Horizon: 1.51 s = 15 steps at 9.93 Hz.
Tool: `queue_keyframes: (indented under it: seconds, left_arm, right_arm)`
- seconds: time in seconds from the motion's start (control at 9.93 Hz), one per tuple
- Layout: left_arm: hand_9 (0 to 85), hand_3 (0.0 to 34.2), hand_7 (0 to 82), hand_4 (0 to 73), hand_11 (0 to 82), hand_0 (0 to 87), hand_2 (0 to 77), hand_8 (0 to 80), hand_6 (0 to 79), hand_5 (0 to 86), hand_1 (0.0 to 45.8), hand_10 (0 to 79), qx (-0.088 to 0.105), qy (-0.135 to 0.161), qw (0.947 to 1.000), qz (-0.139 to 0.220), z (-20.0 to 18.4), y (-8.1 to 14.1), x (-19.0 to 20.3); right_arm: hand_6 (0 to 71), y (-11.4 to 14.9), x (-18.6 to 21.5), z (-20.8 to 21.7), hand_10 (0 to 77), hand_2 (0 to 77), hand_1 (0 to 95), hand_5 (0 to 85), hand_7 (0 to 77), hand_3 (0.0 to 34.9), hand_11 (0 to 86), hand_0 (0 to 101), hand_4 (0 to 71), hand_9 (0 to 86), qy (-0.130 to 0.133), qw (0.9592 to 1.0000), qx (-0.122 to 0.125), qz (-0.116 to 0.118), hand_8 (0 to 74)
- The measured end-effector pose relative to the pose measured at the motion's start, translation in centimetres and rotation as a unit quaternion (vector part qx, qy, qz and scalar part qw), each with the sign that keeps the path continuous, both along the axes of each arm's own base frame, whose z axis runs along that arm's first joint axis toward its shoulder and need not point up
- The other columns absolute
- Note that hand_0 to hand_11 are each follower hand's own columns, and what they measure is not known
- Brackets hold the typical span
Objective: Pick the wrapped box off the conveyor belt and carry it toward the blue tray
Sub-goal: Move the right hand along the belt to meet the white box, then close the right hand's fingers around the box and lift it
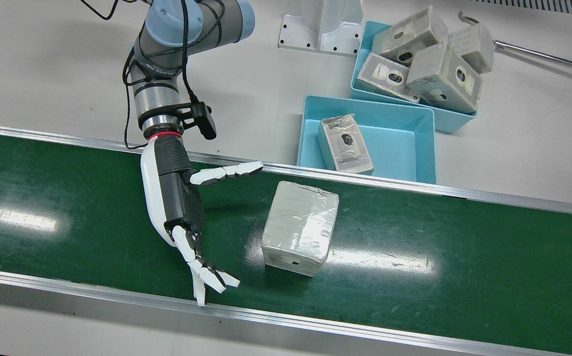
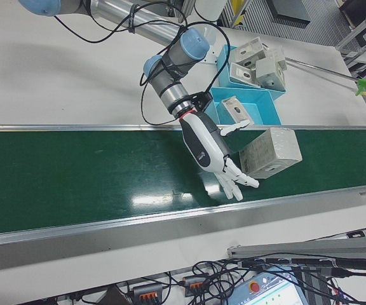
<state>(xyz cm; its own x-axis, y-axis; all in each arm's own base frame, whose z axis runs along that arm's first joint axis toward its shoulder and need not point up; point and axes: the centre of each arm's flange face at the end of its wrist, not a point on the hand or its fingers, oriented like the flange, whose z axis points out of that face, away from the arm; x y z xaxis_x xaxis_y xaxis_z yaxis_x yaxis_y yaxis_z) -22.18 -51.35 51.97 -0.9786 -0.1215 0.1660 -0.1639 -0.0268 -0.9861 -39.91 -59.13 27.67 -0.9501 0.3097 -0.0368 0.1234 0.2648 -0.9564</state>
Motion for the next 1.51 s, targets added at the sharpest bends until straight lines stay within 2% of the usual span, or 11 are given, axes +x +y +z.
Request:
queue_keyframes:
  seconds: [0.2,0.4,0.5,0.6,0.71,0.81,0.91,1.01,1.11,1.21,1.51]
  left_arm:
    - [0.5,0.0,0.5,0.0,0.5,0.0,1.1,0.5,0.5,1.1,0.0,0.5,0.000,0.000,1.0000,0.000,0.0,0.0,0.0]
    - [0.5,0.0,0.5,0.0,0.5,0.0,1.1,0.5,0.5,1.1,0.0,0.5,0.000,0.000,1.0000,0.000,0.0,0.0,0.0]
    - [0.5,0.0,0.5,0.0,0.5,0.0,1.1,0.5,0.5,1.1,0.0,0.5,0.000,0.000,1.0000,0.000,0.0,0.0,0.0]
    - [0.5,0.0,0.5,0.0,0.5,0.0,1.1,0.5,0.5,1.1,0.0,0.5,0.000,0.000,1.0000,0.000,0.0,0.0,0.0]
    - [0.5,0.0,0.5,0.0,0.5,0.0,1.1,0.5,0.5,1.1,0.0,0.5,0.000,0.000,1.0000,0.000,0.0,0.0,0.0]
    - [0.5,0.0,0.5,0.0,0.5,0.0,0.5,0.5,0.5,1.1,0.0,0.5,0.000,0.000,1.0000,0.000,0.0,0.0,0.0]
    - [0.5,0.0,0.5,0.0,0.5,0.0,0.5,0.5,0.5,1.1,0.0,0.5,0.000,0.000,1.0000,0.000,0.0,0.0,0.0]
    - [0.5,0.0,0.5,0.0,0.5,0.0,0.5,0.5,0.5,0.5,0.0,0.5,0.000,0.000,1.0000,0.000,0.0,0.0,0.0]
    - [0.5,0.0,0.5,0.0,0.5,0.0,1.1,0.5,0.5,0.5,0.0,0.5,0.000,0.000,1.0000,0.000,0.0,0.0,0.0]
    - [0.5,0.0,0.5,0.0,0.5,0.0,0.5,0.5,0.5,0.5,0.0,0.5,0.000,0.000,1.0000,0.000,0.0,0.0,0.0]
    - [0.5,0.0,0.5,0.0,0.5,0.0,1.1,0.5,0.5,1.1,0.0,0.5,0.000,0.000,1.0000,0.000,0.0,0.0,0.0]
  right_arm:
    - [6.5,0.1,-2.3,-0.9,0.0,5.5,15.3,13.1,20.7,2.6,1.1,50,8.2,3.3,0.004,1.0000,-0.001,-0.007,2.2]
    - [7.6,1.0,-4.7,-2.4,0.0,5.5,15.3,14.7,21.8,2.5,1.1,50,8.2,3.3,0.005,0.9999,0.003,-0.012,2.2]
    - [7.1,1.3,-5.4,-3.1,0.0,6.5,18.5,16.9,21.8,0.7,0.5,51,10.9,4.4,0.005,0.9999,0.006,-0.012,3.8]
    - [13.1,1.5,-5.7,-3.7,1.1,13.1,22.4,24.0,28.9,0.6,1.1,54,14.7,10.4,0.003,0.9999,0.007,-0.007,6.0]
    - [18.5,1.6,-5.7,-4.0,9.8,18.0,27.8,31.6,34.4,0.8,1.1,60,22.4,16.9,0.002,1.0000,0.007,-0.001,15.8]
    - [18.5,1.7,-5.6,-4.1,9.8,18.0,27.8,31.6,34.4,0.8,1.1,60,22.4,16.9,0.001,1.0000,0.006,0.003,15.8]
    - [25.6,1.7,-5.5,-4.1,26.7,27.3,18.5,37.1,39.3,0.7,10.4,61,31.1,33.3,0.001,1.0000,0.005,0.006,33.8]
    - [25.6,1.8,-5.4,-4.3,26.7,27.3,18.5,37.1,39.3,0.7,10.4,61,31.1,33.3,-0.001,1.0000,0.005,0.007,33.8]
    - [30.5,2.1,-5.1,-5.1,42.5,31.6,10.4,39.3,43.1,0.2,26.7,55,35.5,37.6,-0.006,0.9999,0.012,0.008,41.5]
    - [32.2,2.9,-4.6,-6.7,46.9,32.7,8.2,40.4,44.2,0.4,28.4,54,36.5,39.3,-0.014,0.9995,0.026,0.008,44.2]
    - [36.5,10.7,-5.4,-12.6,60.0,32.7,8.2,42.0,49.1,0.3,33.8,48,37.1,44.7,-0.029,0.9958,0.086,-0.009,52.4]
